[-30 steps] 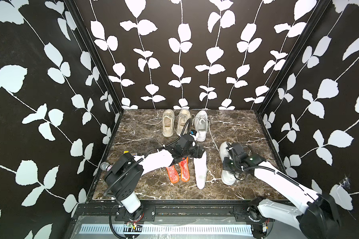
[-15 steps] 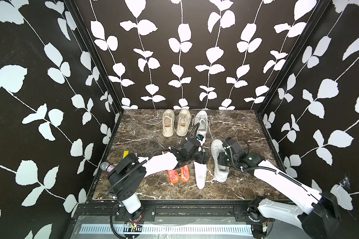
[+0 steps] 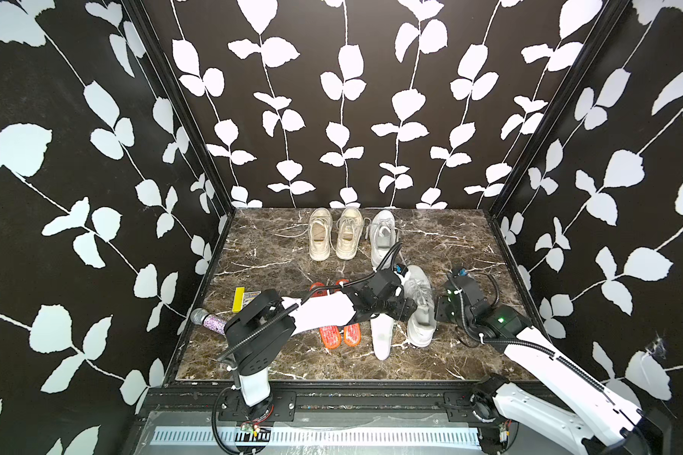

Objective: Remove the insole from the shoe
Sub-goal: Untie the shoelace on the shoe.

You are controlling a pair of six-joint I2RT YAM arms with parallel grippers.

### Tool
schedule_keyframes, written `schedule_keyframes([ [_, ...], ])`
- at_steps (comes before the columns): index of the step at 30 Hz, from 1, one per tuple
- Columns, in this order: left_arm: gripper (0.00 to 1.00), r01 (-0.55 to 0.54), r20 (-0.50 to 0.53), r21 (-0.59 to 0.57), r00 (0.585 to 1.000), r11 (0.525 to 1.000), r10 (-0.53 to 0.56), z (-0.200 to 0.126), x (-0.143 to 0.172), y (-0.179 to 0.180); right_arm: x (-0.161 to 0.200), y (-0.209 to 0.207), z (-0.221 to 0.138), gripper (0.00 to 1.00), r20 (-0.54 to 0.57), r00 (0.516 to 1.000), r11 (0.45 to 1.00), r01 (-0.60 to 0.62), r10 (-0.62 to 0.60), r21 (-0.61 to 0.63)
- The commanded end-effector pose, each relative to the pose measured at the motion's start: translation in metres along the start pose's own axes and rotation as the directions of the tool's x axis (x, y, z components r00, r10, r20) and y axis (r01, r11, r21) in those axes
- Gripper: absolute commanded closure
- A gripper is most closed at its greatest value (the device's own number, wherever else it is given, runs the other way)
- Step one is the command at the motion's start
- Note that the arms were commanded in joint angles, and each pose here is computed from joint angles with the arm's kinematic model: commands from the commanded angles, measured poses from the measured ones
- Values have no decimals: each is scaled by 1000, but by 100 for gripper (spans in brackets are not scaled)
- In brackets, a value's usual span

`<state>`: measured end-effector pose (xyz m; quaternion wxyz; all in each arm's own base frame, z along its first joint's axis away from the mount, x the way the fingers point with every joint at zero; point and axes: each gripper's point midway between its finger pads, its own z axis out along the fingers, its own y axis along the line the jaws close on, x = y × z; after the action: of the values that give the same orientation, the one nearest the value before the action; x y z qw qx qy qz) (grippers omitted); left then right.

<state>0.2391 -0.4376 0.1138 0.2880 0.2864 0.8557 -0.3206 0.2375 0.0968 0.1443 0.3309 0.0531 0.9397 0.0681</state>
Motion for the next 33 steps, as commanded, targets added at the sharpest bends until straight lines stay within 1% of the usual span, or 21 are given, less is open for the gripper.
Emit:
schedule_keyframes([
  [1, 27, 4, 17, -1, 1000, 1000, -4, 2, -9, -6, -2, 1, 2, 68, 11, 1000, 1000, -8, 9, -26],
  [4, 29, 8, 22, -3, 1000, 1000, -8, 7, -12, -5, 2, 3, 7, 67, 3, 1000, 999, -10, 10, -53],
  [8, 36, -6, -12, -30, 1000, 1000, 6, 17, -12, -3, 5, 4, 15, 64, -15, 1000, 998, 13, -14, -54],
  [12, 41, -26, -12, -49, 1000, 998, 26, 20, -15, 0, 3, 13, 22, 63, -25, 999, 996, 38, -40, -81],
  [17, 57, -56, -51, -66, 997, 996, 53, 25, -14, 1, -3, 14, 27, 62, -21, 998, 997, 51, -53, -62],
  [19, 57, -57, -53, -67, 997, 996, 54, 25, -13, 2, -3, 14, 30, 62, -29, 998, 997, 58, -60, -56],
  [20, 62, -61, -48, -61, 997, 996, 58, 25, -15, 0, -2, 16, 31, 63, -36, 997, 996, 63, -65, -61],
  [23, 70, -76, -51, -48, 996, 996, 74, 26, -15, -2, 1, 17, 34, 65, -52, 996, 996, 65, -68, -65],
  [28, 75, -87, -46, -66, 995, 994, 84, 25, -18, 0, -1, 10, 29, 77, -42, 997, 997, 62, -63, -36],
  [30, 76, -86, -48, -74, 995, 994, 82, 25, -18, 2, -1, 4, 25, 79, -38, 998, 998, 58, -58, -7],
  [33, 76, -84, -45, -82, 996, 993, 81, 25, -19, 2, -2, 5, 19, 80, -31, 998, 998, 56, -56, -22],
])
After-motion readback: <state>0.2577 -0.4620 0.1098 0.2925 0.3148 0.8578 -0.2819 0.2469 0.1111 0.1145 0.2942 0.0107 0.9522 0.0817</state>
